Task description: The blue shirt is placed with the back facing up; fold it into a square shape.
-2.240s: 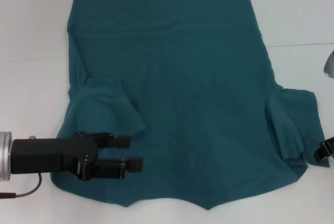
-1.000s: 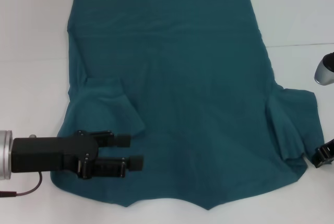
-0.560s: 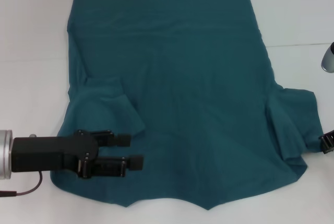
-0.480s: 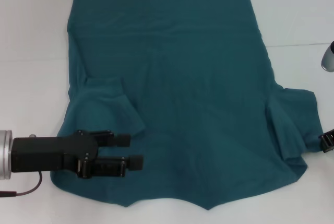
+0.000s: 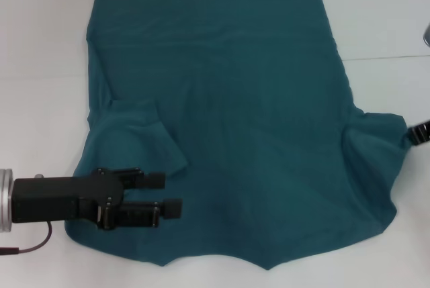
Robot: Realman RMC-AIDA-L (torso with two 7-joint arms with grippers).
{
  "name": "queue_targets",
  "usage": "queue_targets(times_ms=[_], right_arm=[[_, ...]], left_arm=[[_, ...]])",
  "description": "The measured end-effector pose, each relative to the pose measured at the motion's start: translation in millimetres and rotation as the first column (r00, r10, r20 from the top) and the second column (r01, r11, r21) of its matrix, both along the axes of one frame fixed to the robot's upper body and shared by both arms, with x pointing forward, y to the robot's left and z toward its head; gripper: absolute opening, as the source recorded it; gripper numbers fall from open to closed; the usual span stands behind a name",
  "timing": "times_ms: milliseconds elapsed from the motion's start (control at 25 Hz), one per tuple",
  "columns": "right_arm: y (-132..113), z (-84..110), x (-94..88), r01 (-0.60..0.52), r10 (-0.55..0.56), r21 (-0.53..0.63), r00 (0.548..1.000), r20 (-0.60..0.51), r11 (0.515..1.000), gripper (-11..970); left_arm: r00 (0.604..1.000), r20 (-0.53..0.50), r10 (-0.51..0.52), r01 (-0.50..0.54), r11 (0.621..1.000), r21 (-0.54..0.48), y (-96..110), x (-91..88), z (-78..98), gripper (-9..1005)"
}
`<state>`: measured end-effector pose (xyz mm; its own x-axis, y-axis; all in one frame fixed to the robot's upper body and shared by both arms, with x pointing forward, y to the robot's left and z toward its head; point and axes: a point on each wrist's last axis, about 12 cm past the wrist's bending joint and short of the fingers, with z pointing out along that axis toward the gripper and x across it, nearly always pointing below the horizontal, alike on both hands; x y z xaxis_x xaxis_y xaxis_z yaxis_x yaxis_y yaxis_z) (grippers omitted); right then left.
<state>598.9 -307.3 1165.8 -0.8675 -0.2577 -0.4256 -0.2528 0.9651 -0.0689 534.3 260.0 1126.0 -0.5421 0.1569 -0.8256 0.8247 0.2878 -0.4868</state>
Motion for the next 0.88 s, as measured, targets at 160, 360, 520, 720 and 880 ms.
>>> queue_targets(times_ms=[160, 360, 520, 720, 880], right_arm=[[19, 14.7, 3.7, -0.075, 0.079, -0.044, 0.994, 0.073, 0.996, 43], [58, 28.4, 6.4, -0.219, 0.238, -0.135, 0.961, 0.141, 0.966, 43], [80, 32.1, 6.4, -0.302, 0.330, -0.179, 0.932, 0.151, 0.936, 44], [117, 29.9, 2.1, -0.451, 0.492, -0.256, 0.861, 0.127, 0.855, 44], [136, 22.4, -2.7, -0.540, 0.584, -0.296, 0.808, 0.079, 0.788, 44]], left_arm=[[1.000, -0.003, 0.005, -0.005, 1.000, 0.000, 1, -0.9, -0.8, 860], [1.000, -0.011, 0.014, -0.014, 1.000, -0.003, 3, -3.2, -2.9, 860], [1.000, -0.018, 0.021, -0.022, 1.000, -0.006, 4, -4.2, -3.9, 860], [0.999, -0.030, 0.044, -0.045, 0.999, -0.015, 8, -8.0, -7.2, 860], [0.998, -0.036, 0.055, -0.056, 0.998, -0.020, 10, -10.2, -8.9, 860]])
